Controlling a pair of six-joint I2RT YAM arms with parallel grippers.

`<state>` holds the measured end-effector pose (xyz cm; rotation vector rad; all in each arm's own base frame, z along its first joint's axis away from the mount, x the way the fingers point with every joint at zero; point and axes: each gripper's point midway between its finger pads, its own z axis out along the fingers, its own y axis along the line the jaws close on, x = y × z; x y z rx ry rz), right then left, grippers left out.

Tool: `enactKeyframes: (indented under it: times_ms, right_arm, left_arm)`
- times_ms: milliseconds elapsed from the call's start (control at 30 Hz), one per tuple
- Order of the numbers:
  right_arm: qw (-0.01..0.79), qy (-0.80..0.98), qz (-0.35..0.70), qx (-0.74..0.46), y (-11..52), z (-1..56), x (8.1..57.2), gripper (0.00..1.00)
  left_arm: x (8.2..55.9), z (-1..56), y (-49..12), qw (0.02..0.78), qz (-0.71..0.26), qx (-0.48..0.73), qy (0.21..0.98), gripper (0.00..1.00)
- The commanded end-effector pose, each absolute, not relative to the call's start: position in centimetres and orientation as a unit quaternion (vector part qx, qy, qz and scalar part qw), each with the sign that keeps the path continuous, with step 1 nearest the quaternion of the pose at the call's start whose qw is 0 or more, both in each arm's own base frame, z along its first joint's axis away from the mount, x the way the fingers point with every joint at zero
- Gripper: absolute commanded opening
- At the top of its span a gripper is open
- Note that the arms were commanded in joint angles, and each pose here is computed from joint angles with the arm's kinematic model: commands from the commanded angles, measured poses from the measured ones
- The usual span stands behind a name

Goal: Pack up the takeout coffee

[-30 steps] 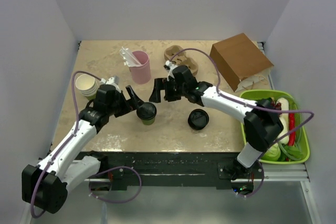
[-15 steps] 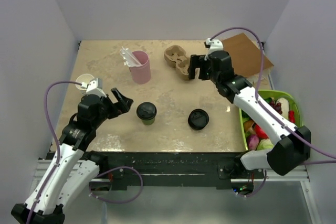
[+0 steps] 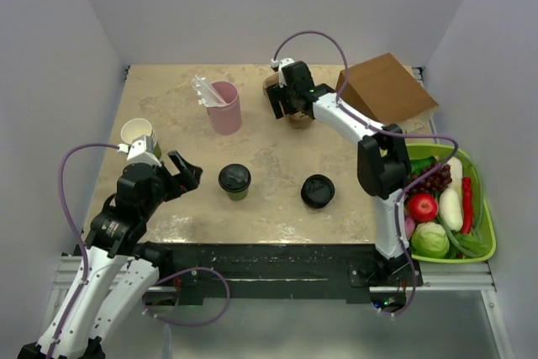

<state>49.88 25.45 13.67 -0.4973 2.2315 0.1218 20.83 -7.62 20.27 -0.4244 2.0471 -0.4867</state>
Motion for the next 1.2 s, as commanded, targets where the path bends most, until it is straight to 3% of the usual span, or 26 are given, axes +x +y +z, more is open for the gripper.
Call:
enactKeyframes:
  times_ms: [0,100,133,500,567,633,700,767,900,1167]
  right_arm:
    - [0.425,0.885,0.027,-0.188,25.7,14.7,51.5,0.75]
    - [0.438,0.884,0.028,-0.164,25.8,14.7,52.2,0.66]
    - [0.444,0.882,0.027,-0.153,25.8,14.8,52.4,0.55]
    - [0.436,0.887,0.047,-0.147,26.7,13.2,52.9,0.38]
    - [0.438,0.886,0.054,-0.146,26.9,13.5,52.8,0.27]
    - [0.441,0.884,0.059,-0.147,27.1,13.8,52.9,0.23]
    - [0.441,0.884,0.058,-0.146,27.1,14.0,52.9,0.23]
    - [0.435,0.888,0.050,-0.144,26.8,13.7,52.9,0.34]
    - [0.420,0.895,0.037,-0.146,26.5,12.4,52.9,0.40]
    - [0.408,0.901,0.026,-0.146,26.3,11.4,52.8,0.40]
  left_arm:
    - [21.1,20.5,-7.2,0.483,-0.185,-0.173,0.838,1.00]
    - [21.3,20.3,-7.3,0.479,-0.185,-0.173,0.841,1.00]
    - [21.3,20.2,-7.3,0.478,-0.181,-0.174,0.842,1.00]
    - [21.3,20.7,-7.0,0.487,-0.178,-0.175,0.837,1.00]
    - [21.3,20.7,-7.0,0.487,-0.179,-0.174,0.837,1.00]
    - [21.3,20.6,-7.0,0.486,-0.179,-0.174,0.838,1.00]
    - [21.3,20.5,-7.0,0.485,-0.177,-0.173,0.839,1.00]
    - [21.3,20.5,-7.0,0.484,-0.177,-0.173,0.839,1.00]
    - [21.4,20.5,-7.0,0.485,-0.176,-0.174,0.839,1.00]
    - [21.4,20.5,-7.1,0.483,-0.178,-0.173,0.840,1.00]
